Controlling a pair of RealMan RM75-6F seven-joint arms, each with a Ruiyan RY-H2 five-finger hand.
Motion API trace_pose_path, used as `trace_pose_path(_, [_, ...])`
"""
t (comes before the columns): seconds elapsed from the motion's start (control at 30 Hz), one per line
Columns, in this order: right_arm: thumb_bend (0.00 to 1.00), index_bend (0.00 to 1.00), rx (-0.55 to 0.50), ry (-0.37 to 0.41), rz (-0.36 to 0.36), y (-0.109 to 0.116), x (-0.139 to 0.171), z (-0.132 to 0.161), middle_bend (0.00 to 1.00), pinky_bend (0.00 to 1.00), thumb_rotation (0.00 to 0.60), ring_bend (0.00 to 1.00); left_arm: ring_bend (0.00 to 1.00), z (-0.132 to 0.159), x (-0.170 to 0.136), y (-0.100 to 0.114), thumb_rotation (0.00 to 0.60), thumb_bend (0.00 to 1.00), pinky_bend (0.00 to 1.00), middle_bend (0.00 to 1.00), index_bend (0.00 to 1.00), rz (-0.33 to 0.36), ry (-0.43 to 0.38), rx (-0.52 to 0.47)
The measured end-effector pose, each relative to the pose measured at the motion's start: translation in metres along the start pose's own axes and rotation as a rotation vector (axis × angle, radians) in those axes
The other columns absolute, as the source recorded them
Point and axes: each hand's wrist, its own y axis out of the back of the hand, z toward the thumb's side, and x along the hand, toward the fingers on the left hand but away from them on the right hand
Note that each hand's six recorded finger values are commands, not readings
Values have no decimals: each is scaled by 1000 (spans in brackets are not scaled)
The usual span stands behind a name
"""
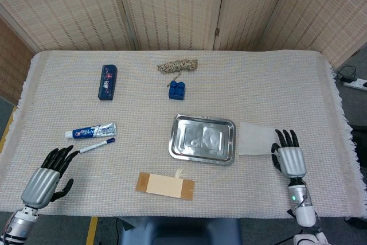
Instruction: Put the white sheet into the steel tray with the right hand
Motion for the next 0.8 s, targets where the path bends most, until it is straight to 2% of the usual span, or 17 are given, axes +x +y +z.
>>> trace_pose_path(0.2, [547, 621, -26, -13, -46, 10, -4, -3, 177, 0, 600, 106, 0, 0, 0, 0, 600, 527, 0, 0, 0, 0, 0, 0])
trace_pose_path(0.3, [548, 621, -53, -27, -107, 24, -9, -5, 181, 0, 600, 110, 0, 0, 0, 0, 600, 526, 0, 0, 0, -1, 1, 0])
trace_pose_path(0.57, [549, 621, -164, -52, -303, 82, -39, -2, 180, 0, 600, 108, 0, 0, 1, -2, 600, 526, 0, 0, 0, -8, 2, -2])
trace_pose_path(0.8, [549, 621, -240, 15, -417, 126, -69, 39, 179, 0, 600, 110, 0, 0, 0, -1, 600, 527, 0, 0, 0, -6, 1, -11])
